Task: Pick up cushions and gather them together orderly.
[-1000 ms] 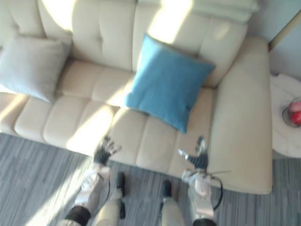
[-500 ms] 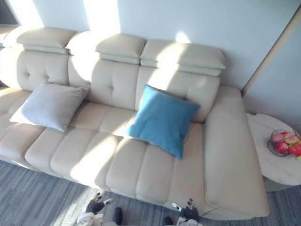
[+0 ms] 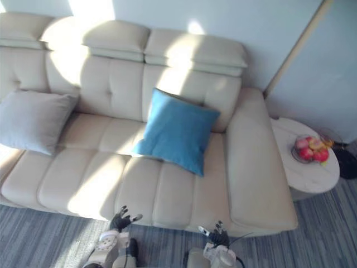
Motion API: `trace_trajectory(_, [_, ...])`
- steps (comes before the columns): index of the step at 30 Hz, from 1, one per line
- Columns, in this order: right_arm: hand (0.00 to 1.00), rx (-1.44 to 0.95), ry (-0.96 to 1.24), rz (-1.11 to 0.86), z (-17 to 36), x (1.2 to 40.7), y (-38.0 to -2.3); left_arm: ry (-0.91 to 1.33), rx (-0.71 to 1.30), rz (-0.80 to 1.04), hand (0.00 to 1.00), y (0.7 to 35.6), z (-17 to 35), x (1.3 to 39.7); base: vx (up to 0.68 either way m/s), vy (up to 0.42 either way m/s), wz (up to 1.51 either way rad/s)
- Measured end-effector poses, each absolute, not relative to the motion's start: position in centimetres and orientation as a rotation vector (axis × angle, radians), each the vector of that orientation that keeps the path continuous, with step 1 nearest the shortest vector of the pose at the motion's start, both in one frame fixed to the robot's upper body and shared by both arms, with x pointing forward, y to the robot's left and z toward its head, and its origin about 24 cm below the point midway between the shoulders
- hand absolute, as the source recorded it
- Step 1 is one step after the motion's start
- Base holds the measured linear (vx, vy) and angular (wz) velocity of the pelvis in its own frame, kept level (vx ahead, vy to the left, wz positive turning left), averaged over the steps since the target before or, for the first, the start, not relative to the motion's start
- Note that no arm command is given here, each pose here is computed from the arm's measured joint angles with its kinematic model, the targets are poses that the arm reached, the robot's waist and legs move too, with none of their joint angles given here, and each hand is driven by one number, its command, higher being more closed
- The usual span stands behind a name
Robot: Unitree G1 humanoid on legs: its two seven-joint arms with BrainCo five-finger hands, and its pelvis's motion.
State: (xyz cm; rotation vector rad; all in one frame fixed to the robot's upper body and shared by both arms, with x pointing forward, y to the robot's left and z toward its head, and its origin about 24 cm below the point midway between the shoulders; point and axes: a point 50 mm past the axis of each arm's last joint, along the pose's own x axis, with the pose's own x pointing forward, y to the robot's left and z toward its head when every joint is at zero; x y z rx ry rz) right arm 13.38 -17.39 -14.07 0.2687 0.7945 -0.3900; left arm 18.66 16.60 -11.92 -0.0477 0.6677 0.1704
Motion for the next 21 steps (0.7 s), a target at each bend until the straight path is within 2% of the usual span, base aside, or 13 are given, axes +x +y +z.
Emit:
trace_trajectory(2, [0.0, 0.252, 0.772, -0.41, -13.7, 14.1, -18.5, 0.704, -0.106, 0.198, 0.0, 15.7, -12.6, 17.3, -0.13, 0.07, -0.06])
trace_trajectory(4, [0.0, 0.272, 0.748, -0.396, -13.4, 15.1, -17.9, 0.709, -0.104, 0.221, 0.0, 16.4, -12.6, 17.2, -0.2, -0.092, -0.22])
trace_trajectory(6, [0.0, 0.262, 0.687, -0.379, -12.4, 17.1, -18.1, 0.712, -0.105, 0.192, 0.0, 15.6, -12.7, 17.3, -0.26, -0.146, -0.43])
trace_trajectory(8, [0.0, 0.258, 0.67, -0.378, -12.2, 17.3, -18.1, 0.717, -0.103, 0.173, 0.0, 15.2, -12.7, 17.2, -0.35, -0.133, -0.34])
trace_trajectory(13, [0.0, 0.232, 0.759, -0.424, -13.5, 13.9, -18.9, 0.723, -0.118, 0.169, 0.0, 14.9, -12.8, 16.7, -0.34, -0.079, 0.09])
trace_trajectory(18, [0.0, 0.222, 0.815, -0.425, -14.3, 12.1, -19.4, 0.783, -0.14, 0.191, 0.0, 15.0, -13.8, 14.8, -0.13, 0.155, -0.04])
trace_trajectory(21, [0.0, 0.224, 0.903, -0.386, -15.3, 10.7, -18.4, 0.825, -0.097, 0.217, 0.0, 16.9, -14.3, 13.5, -0.04, 0.165, -0.12])
